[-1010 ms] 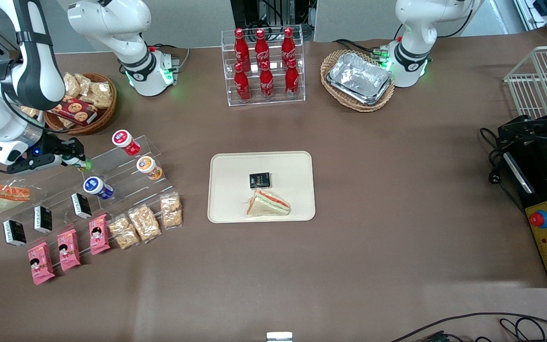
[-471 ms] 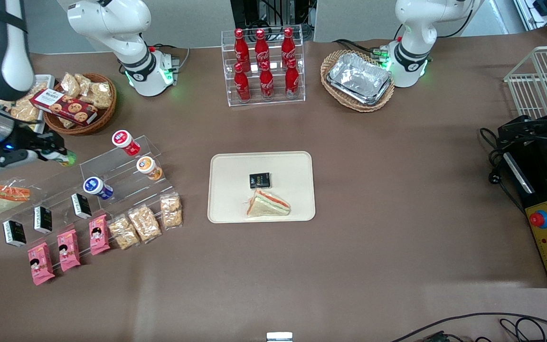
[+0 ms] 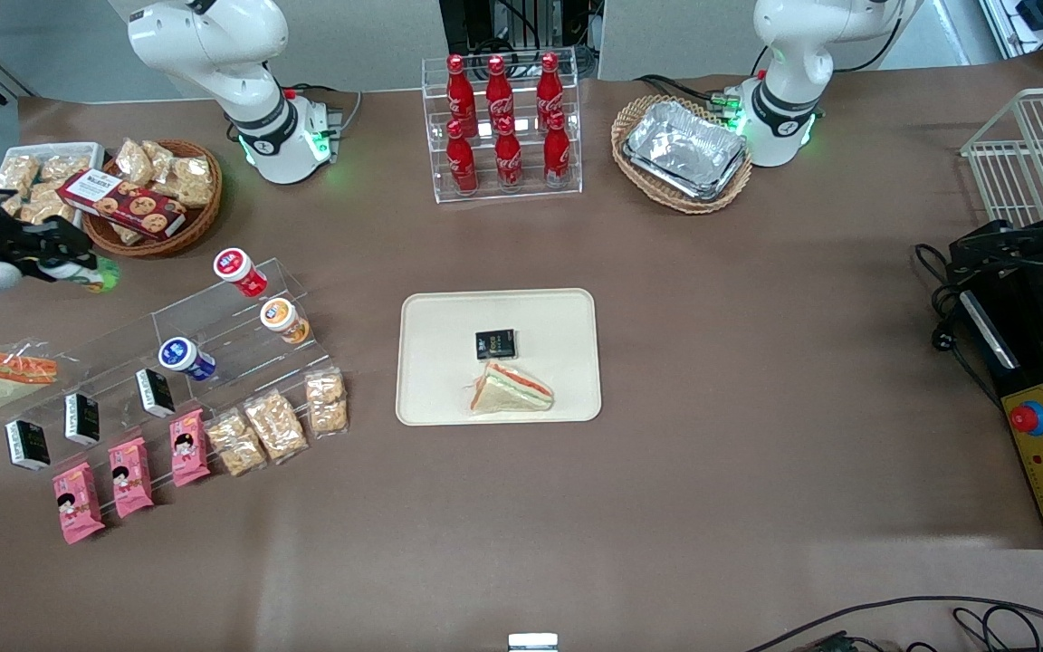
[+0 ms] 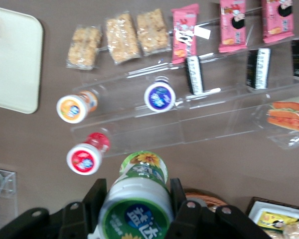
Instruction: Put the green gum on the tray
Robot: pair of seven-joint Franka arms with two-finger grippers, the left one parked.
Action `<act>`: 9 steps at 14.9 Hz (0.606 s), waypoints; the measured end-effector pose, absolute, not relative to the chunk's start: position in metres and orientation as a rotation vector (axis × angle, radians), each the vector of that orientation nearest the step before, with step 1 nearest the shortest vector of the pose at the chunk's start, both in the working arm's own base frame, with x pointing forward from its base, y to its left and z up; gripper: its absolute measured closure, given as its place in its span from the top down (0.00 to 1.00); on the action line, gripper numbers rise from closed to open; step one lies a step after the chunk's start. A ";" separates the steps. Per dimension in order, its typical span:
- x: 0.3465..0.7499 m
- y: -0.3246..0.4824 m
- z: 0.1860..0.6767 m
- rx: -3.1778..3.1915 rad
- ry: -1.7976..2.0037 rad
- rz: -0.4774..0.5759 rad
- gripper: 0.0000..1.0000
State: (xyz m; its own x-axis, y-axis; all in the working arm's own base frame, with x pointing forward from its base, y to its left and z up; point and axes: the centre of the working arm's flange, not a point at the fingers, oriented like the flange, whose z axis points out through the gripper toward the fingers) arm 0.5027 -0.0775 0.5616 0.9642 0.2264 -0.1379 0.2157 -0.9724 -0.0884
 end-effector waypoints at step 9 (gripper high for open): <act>0.526 0.170 0.504 -2.996 -0.142 0.324 0.58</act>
State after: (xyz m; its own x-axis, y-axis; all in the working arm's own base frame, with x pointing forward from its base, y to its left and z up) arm 0.5260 0.1695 0.5035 0.9726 0.1067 -0.2066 0.0800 -0.9878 -0.1334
